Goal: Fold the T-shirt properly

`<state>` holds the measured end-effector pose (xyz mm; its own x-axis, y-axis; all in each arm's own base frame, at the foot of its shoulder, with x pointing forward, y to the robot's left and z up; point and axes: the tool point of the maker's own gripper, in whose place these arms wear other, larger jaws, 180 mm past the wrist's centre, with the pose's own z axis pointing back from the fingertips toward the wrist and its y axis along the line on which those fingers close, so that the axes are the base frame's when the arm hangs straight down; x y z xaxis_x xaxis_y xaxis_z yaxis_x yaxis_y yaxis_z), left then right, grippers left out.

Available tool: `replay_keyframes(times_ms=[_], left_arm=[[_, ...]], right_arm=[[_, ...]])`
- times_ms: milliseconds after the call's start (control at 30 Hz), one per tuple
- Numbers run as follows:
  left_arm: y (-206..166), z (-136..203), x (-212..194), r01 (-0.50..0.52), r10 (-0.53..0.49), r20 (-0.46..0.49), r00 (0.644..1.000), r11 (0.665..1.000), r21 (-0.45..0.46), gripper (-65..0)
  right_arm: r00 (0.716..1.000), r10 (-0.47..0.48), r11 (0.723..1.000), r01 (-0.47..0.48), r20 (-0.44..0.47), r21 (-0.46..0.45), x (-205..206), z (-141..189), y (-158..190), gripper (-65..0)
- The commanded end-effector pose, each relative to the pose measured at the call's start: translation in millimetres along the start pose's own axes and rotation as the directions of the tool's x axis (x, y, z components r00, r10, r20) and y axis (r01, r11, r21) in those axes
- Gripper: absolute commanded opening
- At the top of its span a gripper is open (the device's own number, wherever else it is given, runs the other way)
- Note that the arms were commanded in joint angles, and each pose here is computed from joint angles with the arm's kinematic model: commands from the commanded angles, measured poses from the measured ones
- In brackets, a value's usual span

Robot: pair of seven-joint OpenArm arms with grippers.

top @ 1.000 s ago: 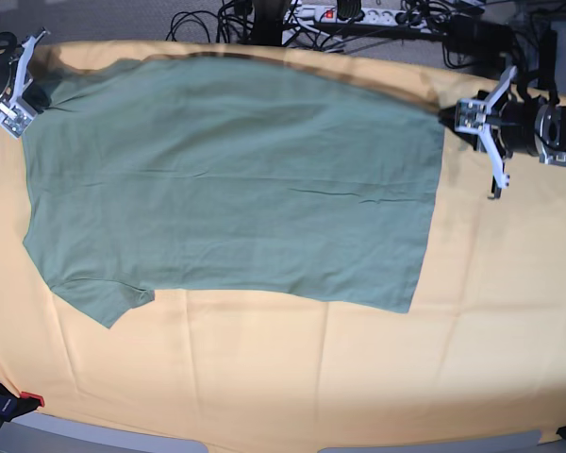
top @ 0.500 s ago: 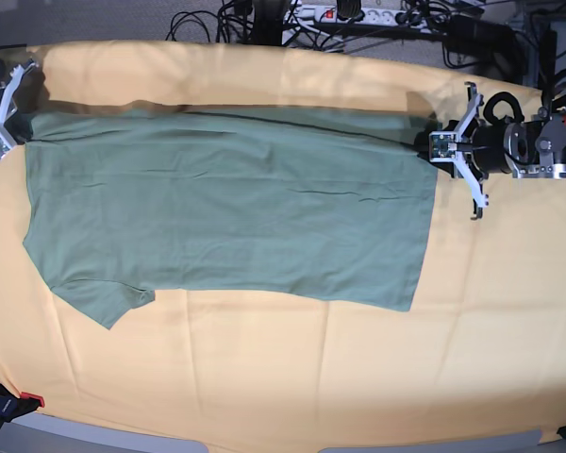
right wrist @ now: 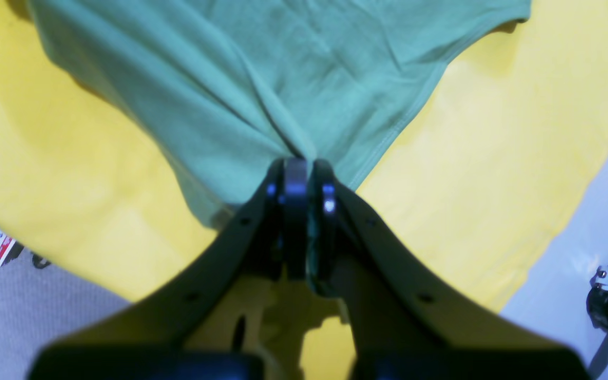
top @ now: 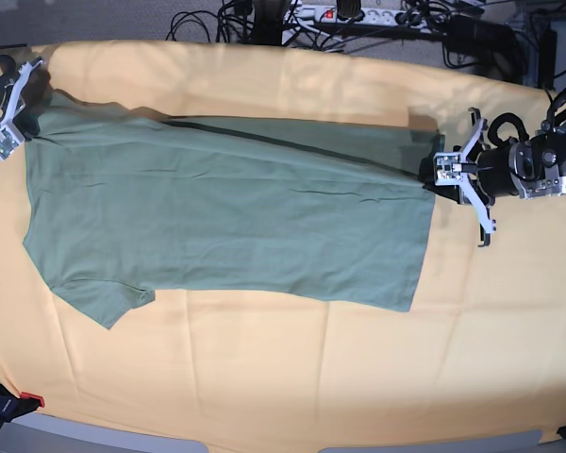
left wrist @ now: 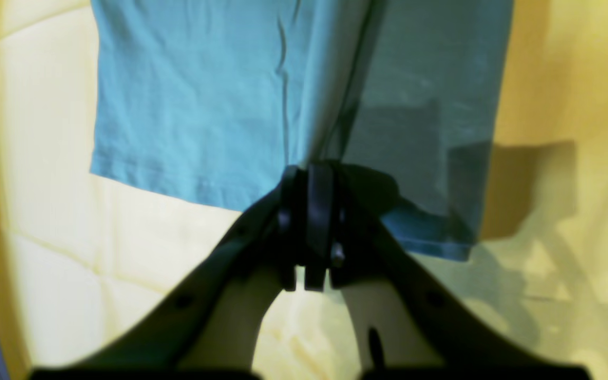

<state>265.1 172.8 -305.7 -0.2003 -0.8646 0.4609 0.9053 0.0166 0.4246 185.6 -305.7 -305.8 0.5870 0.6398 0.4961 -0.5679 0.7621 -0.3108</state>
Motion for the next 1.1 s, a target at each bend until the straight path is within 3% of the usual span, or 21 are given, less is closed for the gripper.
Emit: replay_keyframes(times_ms=[0, 167, 233, 267, 367, 433, 600, 700, 800, 900, 1067], left_arm=[[12, 8, 1, 0.008, -0.009, 0.006, 1.000, 0.999, 0.034, -65.0], [15, 9, 0, 0.012, -0.012, 0.002, 1.000, 0.999, 0.046, -65.0], [25, 9, 0, 0.011, -0.011, -0.002, 1.000, 0.995, 0.102, -65.0], [31, 10, 0, 0.008, -0.008, -0.002, 1.000, 0.990, 0.138, -61.9], [44, 12, 0, -0.002, 0.002, -0.001, 1.000, 0.978, 0.207, -41.9], [45, 13, -2, -0.003, 0.005, -0.010, 1.000, 0.977, 0.213, -33.5], [44, 13, -3, -0.003, 0.006, -0.012, 1.000, 0.978, 0.209, -33.1], [35, 13, -5, 0.003, 0.000, -0.020, 1.000, 0.988, 0.156, -33.8], [8, 13, -8, 0.023, -0.023, -0.032, 0.999, 1.000, 0.005, -33.9], [-12, 15, -9, 0.035, -0.039, -0.034, 0.999, 0.994, -0.106, -33.8], [-12, 15, -9, 0.035, -0.039, -0.032, 0.999, 0.994, -0.105, -33.8]], right_arm=[[0.999, 0.019, 1.000, -0.019, 0.037, -0.019, 11, 2, -7, -65.0], [0.997, 0.021, 1.000, -0.019, 0.075, -0.023, 18, 3, -8, -65.0], [0.996, 0.017, 0.999, -0.014, 0.092, -0.041, 24, 2, -13, -65.0], [0.995, 0.011, 0.998, -0.005, 0.104, -0.056, 27, 2, -17, -63.0], [0.991, -0.009, 0.993, 0.024, 0.133, -0.112, 36, 3, -31, -39.2], [0.992, -0.003, 0.988, 0.022, 0.124, -0.152, 38, 4, -41, -29.0], [0.994, 0.011, 0.988, 0.006, 0.110, -0.152, 40, 3, -43, -28.2], [0.993, 0.077, 0.996, -0.074, 0.087, -0.041, 36, 1, -22, -28.2], [0.987, 0.162, 0.981, -0.161, 0.001, 0.107, 15, 1, 4, -29.3], [0.983, 0.176, 0.980, -0.171, -0.044, 0.097, 4, 1, 3, -29.3], [0.991, 0.121, 0.992, -0.118, -0.063, 0.055, -9, -3, -7, -29.3]])
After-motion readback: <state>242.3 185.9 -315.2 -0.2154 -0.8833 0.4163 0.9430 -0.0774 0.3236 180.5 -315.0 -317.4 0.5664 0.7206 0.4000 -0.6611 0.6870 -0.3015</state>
